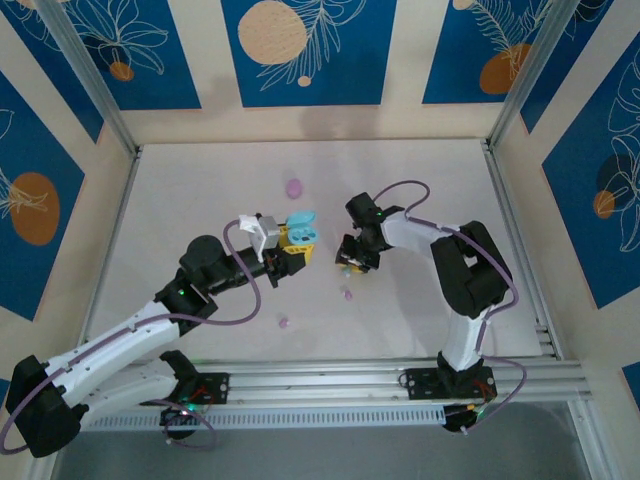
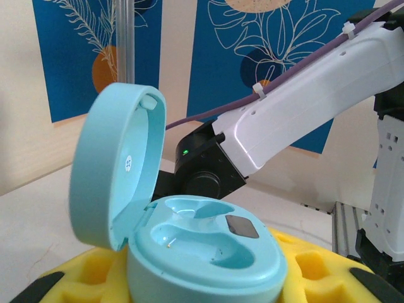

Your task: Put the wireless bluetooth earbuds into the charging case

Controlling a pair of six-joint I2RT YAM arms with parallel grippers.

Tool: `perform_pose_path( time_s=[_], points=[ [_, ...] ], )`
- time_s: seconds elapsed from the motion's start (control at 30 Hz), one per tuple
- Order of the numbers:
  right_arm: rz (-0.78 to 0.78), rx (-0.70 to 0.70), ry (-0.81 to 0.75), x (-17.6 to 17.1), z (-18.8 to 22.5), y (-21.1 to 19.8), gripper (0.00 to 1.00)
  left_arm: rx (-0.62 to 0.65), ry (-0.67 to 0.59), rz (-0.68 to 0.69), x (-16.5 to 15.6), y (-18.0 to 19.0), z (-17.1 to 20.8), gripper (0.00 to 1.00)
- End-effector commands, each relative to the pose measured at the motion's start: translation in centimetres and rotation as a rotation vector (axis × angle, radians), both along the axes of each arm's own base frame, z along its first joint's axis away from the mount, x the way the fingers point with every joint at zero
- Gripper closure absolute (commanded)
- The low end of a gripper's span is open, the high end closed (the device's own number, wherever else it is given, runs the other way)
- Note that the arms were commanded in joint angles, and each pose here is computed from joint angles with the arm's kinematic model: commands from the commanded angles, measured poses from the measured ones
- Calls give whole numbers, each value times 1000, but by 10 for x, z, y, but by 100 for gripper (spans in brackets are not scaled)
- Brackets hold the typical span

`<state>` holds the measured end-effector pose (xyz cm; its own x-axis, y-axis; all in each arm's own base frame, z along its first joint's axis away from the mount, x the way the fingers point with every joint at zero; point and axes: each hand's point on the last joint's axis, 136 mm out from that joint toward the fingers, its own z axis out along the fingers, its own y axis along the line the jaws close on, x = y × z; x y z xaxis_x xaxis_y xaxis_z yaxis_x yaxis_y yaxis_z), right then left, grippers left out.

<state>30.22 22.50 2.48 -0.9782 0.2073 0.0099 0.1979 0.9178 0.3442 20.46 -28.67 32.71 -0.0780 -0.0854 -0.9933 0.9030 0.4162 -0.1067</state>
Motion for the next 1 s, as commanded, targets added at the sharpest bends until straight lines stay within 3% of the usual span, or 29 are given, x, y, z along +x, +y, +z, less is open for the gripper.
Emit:
perform_pose_path(
  time_s=[0.0,0.57,0.97],
  points=[
    [44,-69,18,-5,-2,-4,64,-12,-26,9,0,1,7,75],
    [196,-235,4,-4,-9,-5,73,-13,-25,9,0,1,7,74],
    [231,-293,17,-9,-6,-4,70,-14,-24,15,0,2,7,74]
  ],
)
